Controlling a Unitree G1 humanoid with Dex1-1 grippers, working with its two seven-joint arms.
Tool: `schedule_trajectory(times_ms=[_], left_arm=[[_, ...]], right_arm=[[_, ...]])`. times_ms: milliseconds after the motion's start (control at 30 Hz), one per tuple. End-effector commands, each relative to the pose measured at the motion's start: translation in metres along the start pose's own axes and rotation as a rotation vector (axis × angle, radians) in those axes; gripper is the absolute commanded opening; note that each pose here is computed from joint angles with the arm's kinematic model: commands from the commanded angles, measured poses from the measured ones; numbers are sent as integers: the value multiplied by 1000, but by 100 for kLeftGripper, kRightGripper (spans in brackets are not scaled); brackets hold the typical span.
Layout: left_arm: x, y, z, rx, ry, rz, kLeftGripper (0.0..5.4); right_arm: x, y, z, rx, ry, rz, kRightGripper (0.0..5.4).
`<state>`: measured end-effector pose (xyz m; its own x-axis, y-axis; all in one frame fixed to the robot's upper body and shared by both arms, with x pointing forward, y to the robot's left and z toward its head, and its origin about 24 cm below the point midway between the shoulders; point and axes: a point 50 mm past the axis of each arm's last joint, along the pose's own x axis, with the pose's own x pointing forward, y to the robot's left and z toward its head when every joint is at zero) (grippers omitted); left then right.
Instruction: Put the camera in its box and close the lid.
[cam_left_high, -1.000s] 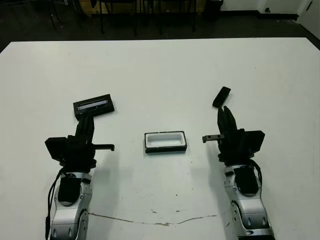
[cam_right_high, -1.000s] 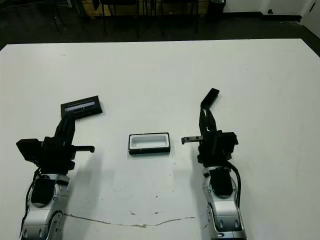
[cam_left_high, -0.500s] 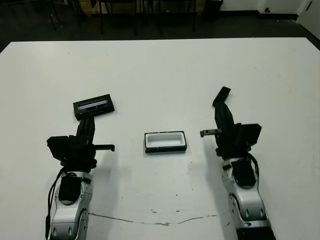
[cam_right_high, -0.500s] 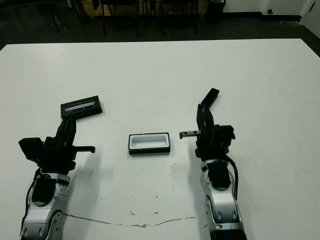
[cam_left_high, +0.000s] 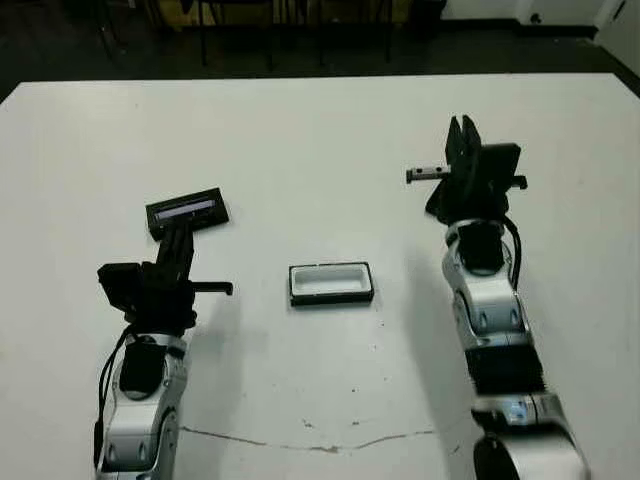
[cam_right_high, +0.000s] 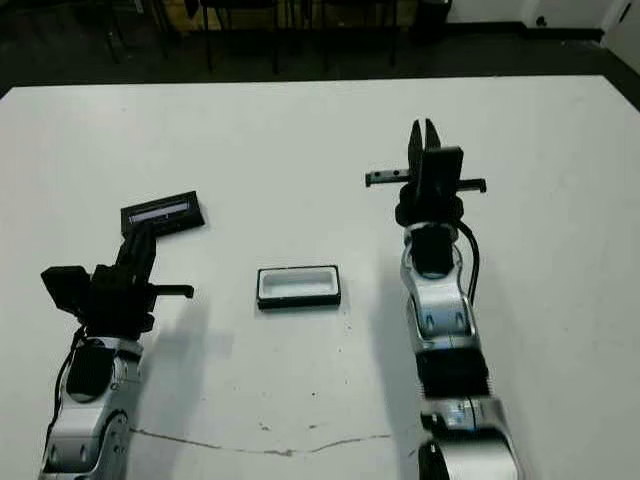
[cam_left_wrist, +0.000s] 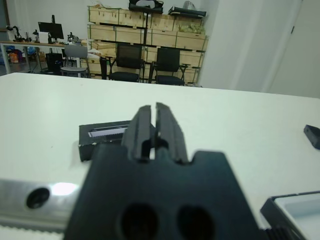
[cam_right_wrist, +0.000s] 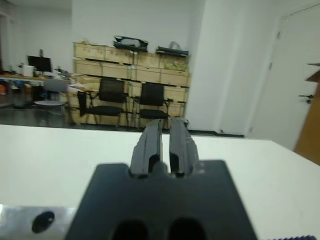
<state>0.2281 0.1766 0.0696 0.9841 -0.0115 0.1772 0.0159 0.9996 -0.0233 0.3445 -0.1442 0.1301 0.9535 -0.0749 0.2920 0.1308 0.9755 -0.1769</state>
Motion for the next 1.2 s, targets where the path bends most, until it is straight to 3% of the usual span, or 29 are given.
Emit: schedule_trajectory(times_ms=[33, 133, 233, 467, 633, 867, 1200], left_arm=[[-1, 1, -6, 12, 42, -9, 0], [-3, 2, -5, 19, 42, -9, 0], [-5, 2, -5, 15, 45, 4, 0], [-8, 2, -8, 20, 51, 9, 0], [-10, 1, -10, 13, 63, 13, 0], [-10, 0, -10, 2, 66, 17, 0], [-11, -3, -10, 1, 77, 9, 0]], right_arm=[[17, -3, -5, 10, 74, -71, 1], [35, -3, -1, -4, 90, -115, 1], [51, 0, 6, 57, 138, -130, 29], [77, 9, 18, 144, 278, -93, 145], [81, 15, 16, 133, 356, -66, 231], [78, 21, 6, 211, 416, -96, 355], [66, 21, -15, 139, 483, -161, 528]])
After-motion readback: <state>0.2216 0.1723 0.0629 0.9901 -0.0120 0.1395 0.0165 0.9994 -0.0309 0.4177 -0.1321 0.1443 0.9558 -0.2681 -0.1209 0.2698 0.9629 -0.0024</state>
